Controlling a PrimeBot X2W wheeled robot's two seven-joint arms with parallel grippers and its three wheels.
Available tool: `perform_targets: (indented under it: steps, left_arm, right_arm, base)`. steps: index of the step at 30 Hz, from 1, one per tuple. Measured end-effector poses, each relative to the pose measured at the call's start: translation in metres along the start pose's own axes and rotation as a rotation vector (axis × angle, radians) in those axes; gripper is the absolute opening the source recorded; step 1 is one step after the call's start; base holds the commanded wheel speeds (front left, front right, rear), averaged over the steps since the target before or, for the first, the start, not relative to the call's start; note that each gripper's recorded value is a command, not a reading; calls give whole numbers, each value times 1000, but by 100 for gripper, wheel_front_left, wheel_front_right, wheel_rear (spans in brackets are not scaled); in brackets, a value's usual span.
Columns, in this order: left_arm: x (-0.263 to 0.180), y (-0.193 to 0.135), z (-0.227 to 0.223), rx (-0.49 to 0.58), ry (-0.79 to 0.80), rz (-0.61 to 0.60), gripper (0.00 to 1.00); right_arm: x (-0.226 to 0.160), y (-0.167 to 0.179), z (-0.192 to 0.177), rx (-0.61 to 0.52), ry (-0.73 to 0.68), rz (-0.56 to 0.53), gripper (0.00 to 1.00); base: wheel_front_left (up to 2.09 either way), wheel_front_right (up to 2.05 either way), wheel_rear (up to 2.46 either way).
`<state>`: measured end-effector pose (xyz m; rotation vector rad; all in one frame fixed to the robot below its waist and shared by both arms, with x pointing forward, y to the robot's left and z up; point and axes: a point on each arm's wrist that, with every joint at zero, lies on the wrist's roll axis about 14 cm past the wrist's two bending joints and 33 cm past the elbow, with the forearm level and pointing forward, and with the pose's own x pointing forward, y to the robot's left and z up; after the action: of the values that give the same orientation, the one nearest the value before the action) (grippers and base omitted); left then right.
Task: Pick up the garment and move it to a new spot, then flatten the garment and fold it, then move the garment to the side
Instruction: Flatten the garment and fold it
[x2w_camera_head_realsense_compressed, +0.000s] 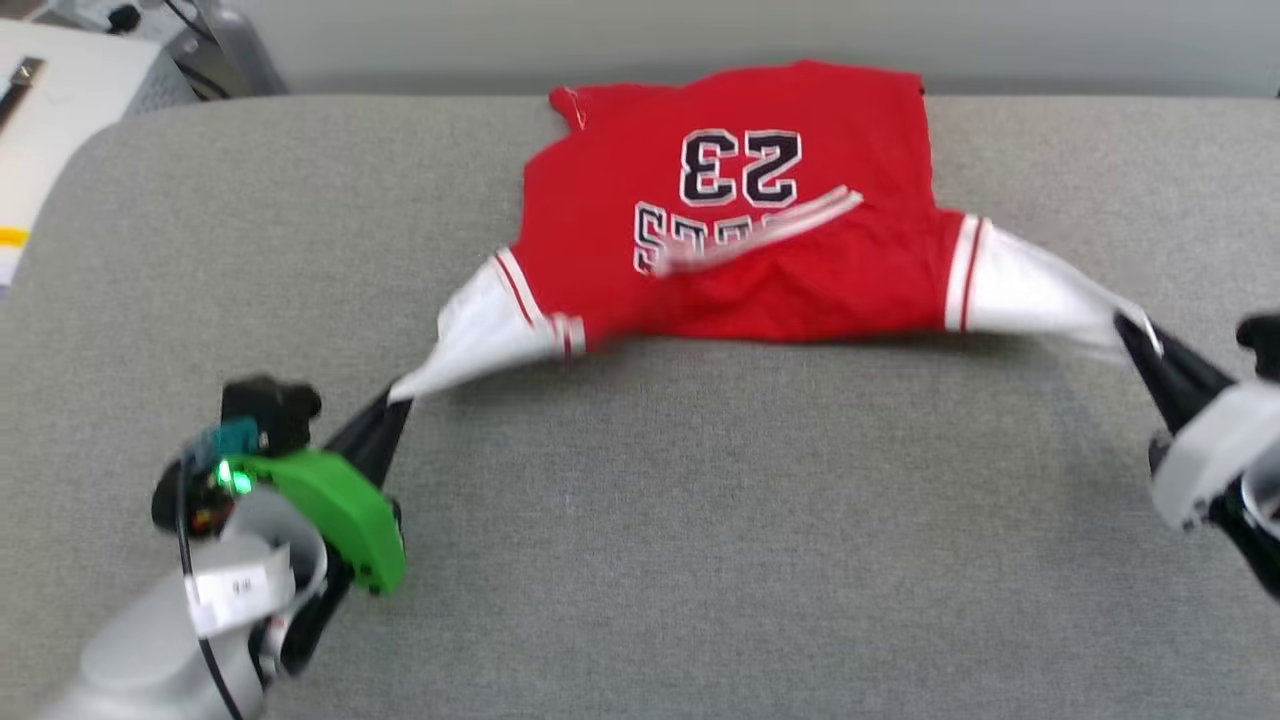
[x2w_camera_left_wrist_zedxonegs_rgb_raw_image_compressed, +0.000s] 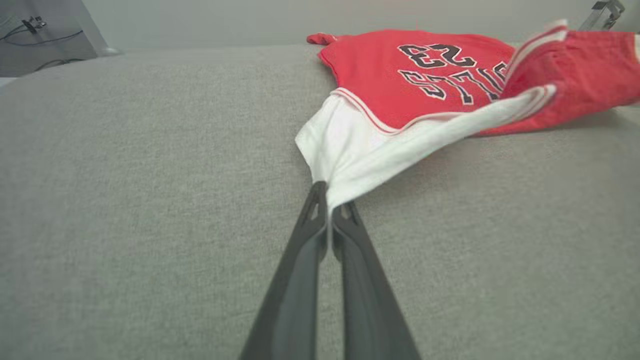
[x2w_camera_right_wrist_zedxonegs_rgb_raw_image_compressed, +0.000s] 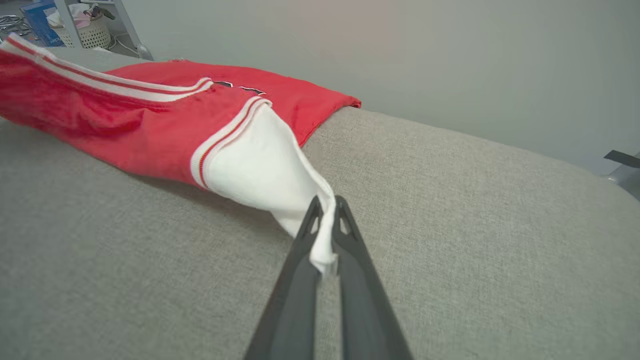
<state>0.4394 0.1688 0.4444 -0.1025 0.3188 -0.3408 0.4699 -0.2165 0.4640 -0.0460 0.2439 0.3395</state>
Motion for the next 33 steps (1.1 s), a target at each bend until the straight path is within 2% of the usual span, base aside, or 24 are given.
perform_targets:
  steps: [9, 14, 24, 27, 28, 33]
  left_arm:
    - [-63, 1, -53, -68, 97, 100, 0]
    - [-87, -2, -72, -104, 124, 139, 0]
    - [-114, -2, -92, -153, 148, 195, 0]
    - [-111, -1, -86, -152, 124, 198, 0]
    - [-110, -1, -84, -153, 117, 195, 0]
    - [-104, -5, -78, -142, 85, 179, 0]
  right_arm:
    - [-74, -10, -53, 121, 77, -115, 0]
    - [-109, -4, -82, 153, 127, -146, 0]
    - [-143, 11, -108, 208, 199, -176, 0]
    - [-137, 13, -100, 205, 182, -176, 49]
    - [-135, 13, -96, 195, 177, -174, 100]
    - [-124, 3, -67, 147, 124, -185, 100]
  base:
    - [0, 0, 0]
    - [0, 0, 0]
    - [0, 0, 0]
    - [0, 0, 0]
    - [0, 0, 0]
    - [0, 0, 0]
